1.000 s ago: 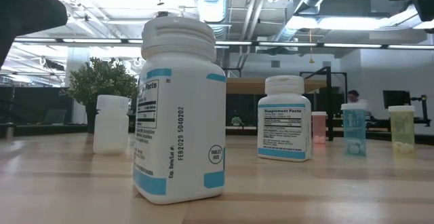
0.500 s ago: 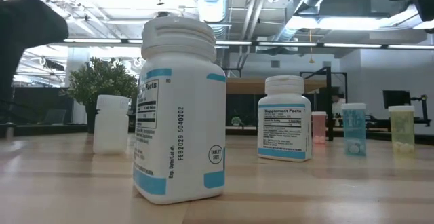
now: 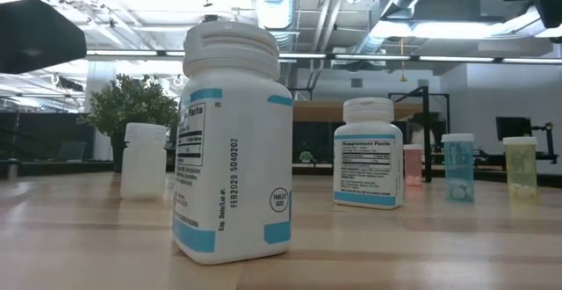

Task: Pick and place medicine bottles onto shelf by color
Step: Put the bottom transparent pill bottle on the shelf, then put the yellow transparent pill bottle on the shelf

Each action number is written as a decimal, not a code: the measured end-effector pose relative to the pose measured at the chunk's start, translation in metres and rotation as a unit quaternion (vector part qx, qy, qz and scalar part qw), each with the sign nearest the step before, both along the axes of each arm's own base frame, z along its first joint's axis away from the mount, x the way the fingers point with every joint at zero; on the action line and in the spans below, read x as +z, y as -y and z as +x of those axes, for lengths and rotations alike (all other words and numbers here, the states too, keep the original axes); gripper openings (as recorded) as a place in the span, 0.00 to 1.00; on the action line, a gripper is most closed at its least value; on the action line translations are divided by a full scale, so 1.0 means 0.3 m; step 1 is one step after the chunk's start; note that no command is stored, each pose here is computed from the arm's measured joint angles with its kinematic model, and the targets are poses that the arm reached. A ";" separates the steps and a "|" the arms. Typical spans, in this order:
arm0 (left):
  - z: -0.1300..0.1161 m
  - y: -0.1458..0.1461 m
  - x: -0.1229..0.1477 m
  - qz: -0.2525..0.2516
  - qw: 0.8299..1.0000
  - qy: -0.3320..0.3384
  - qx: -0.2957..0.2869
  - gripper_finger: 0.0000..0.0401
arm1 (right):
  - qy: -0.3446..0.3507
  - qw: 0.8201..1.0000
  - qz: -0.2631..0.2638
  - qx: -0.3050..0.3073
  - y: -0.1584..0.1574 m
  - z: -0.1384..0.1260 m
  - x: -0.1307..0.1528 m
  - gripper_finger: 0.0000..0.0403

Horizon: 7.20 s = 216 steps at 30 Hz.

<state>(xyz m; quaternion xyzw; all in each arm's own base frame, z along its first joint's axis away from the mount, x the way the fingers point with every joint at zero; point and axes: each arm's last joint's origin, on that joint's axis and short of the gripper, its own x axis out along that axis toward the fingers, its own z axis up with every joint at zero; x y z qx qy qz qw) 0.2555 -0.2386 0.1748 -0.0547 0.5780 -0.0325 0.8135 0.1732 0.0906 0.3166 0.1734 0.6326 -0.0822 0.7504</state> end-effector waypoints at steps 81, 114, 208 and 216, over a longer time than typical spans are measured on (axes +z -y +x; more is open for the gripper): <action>0.198 -1.583 0.586 0.131 0.971 0.011 0.201 0.29 | 0.013 0.984 -0.007 -0.175 0.079 0.039 0.001 0.63; 0.236 -1.584 0.521 0.103 0.972 -0.016 0.209 0.47 | 0.012 0.984 -0.005 -0.175 0.079 0.038 0.001 0.63; -0.266 -0.718 0.626 -0.021 0.966 0.215 0.141 0.61 | 0.075 0.991 -0.072 0.085 0.041 0.044 -0.480 0.63; -0.266 -0.718 0.626 -0.021 0.966 0.215 0.141 0.61 | 0.078 0.991 -0.070 0.080 0.039 0.071 -0.503 0.63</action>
